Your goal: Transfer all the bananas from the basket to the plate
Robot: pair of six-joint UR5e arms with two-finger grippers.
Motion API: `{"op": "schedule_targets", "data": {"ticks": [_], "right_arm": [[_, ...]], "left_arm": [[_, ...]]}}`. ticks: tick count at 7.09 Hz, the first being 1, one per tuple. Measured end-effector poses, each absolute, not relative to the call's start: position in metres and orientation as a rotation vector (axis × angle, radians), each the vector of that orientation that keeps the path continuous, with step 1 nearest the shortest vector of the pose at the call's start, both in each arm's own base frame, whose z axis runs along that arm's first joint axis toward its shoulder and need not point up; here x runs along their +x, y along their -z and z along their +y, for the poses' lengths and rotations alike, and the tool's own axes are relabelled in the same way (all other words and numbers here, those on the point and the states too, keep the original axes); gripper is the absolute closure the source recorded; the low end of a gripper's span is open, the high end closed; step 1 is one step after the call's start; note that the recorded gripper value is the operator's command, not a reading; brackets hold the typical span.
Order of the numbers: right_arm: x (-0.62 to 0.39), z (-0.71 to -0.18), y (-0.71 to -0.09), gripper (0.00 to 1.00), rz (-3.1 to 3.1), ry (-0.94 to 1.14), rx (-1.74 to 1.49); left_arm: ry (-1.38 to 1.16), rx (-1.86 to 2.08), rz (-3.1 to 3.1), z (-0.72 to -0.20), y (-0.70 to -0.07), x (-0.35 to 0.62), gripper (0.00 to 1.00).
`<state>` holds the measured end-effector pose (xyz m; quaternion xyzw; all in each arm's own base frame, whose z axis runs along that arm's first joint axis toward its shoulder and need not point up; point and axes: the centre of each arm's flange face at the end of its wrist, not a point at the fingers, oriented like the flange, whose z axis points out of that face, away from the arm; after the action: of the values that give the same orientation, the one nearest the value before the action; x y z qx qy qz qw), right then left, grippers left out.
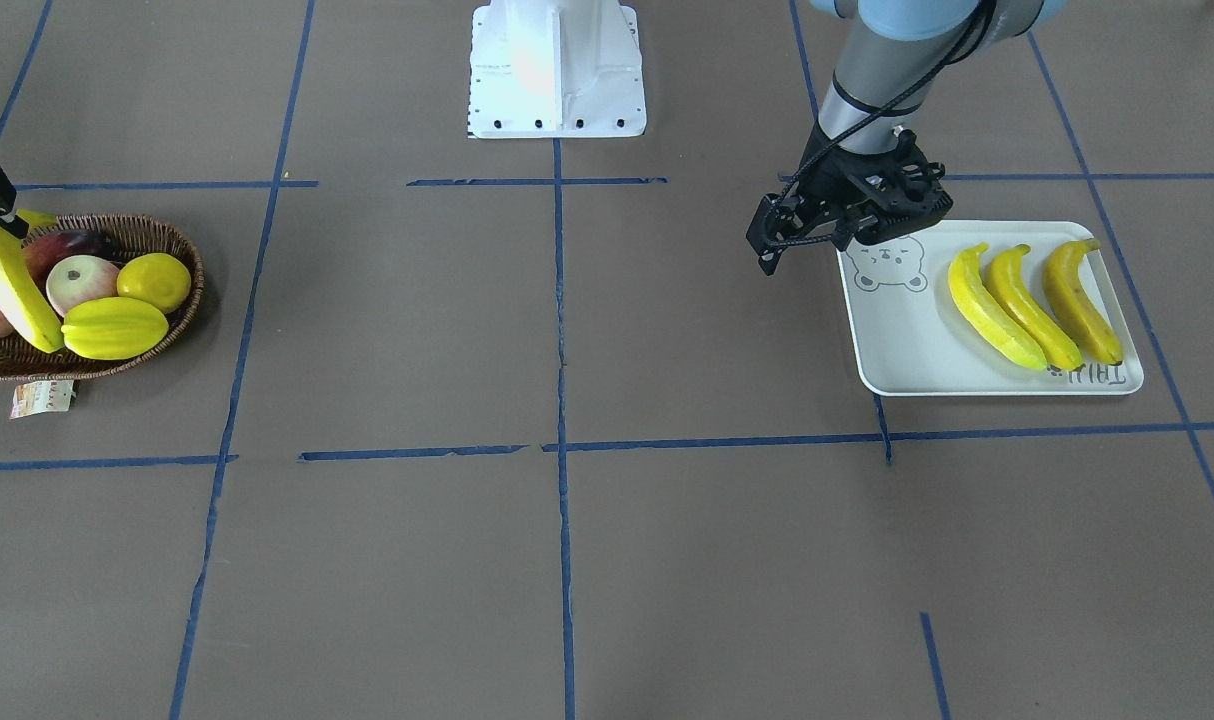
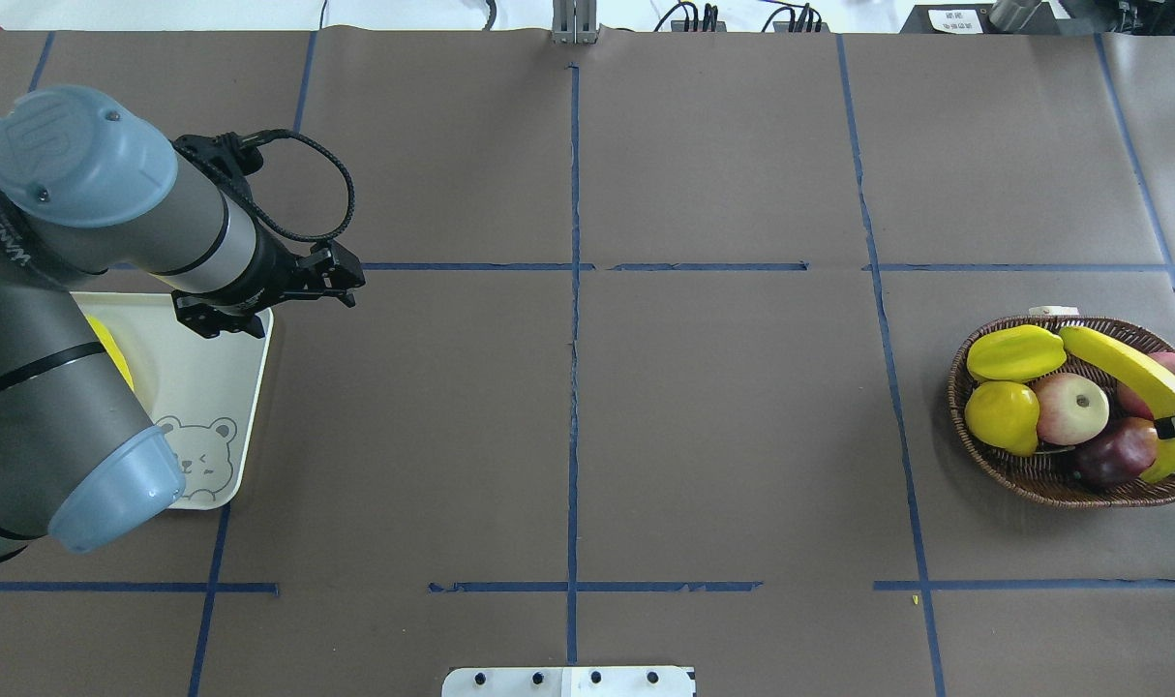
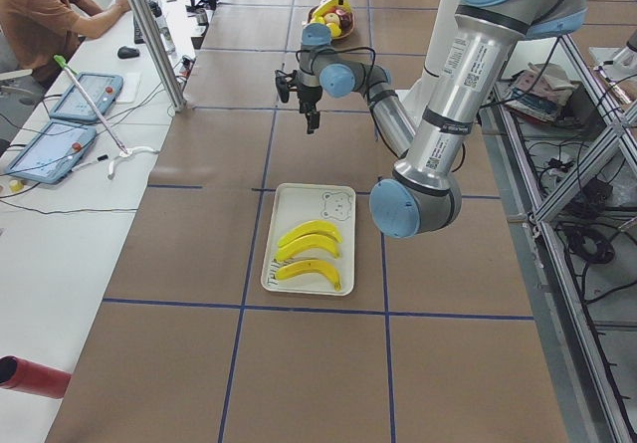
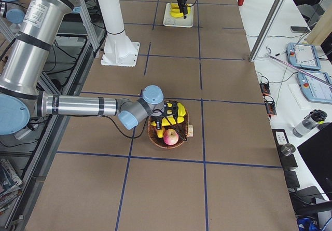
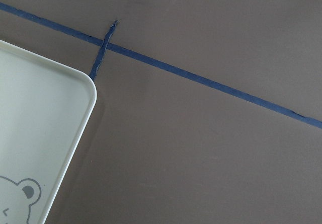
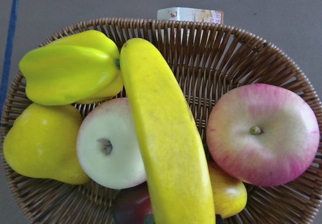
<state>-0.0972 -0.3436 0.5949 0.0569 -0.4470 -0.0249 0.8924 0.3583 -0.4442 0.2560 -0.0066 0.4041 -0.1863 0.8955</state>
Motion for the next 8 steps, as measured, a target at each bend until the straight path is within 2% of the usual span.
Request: {"op": "schedule_targets", "data": {"ticks": [3,5,8], "right_arm": [[-0.060,-0.357,-0.568,1.00,-0.950,-0.033,0.190],[-0.076,-0.403,-0.499,1.00,-0.980,-0.006,0.250],[-0.157,-0.460,-0.388,1.00,-1.060,0.054,0.266]], "left_arm": [[0.385,-0.014,0.836,-0.444,-0.257,0.358,0.00],[0.381,-0.013,0.843,-0.444,-0.255,0.358,0.00],[0.368,0.006,0.899,-0.443,-0.227,0.364,0.00]]}}
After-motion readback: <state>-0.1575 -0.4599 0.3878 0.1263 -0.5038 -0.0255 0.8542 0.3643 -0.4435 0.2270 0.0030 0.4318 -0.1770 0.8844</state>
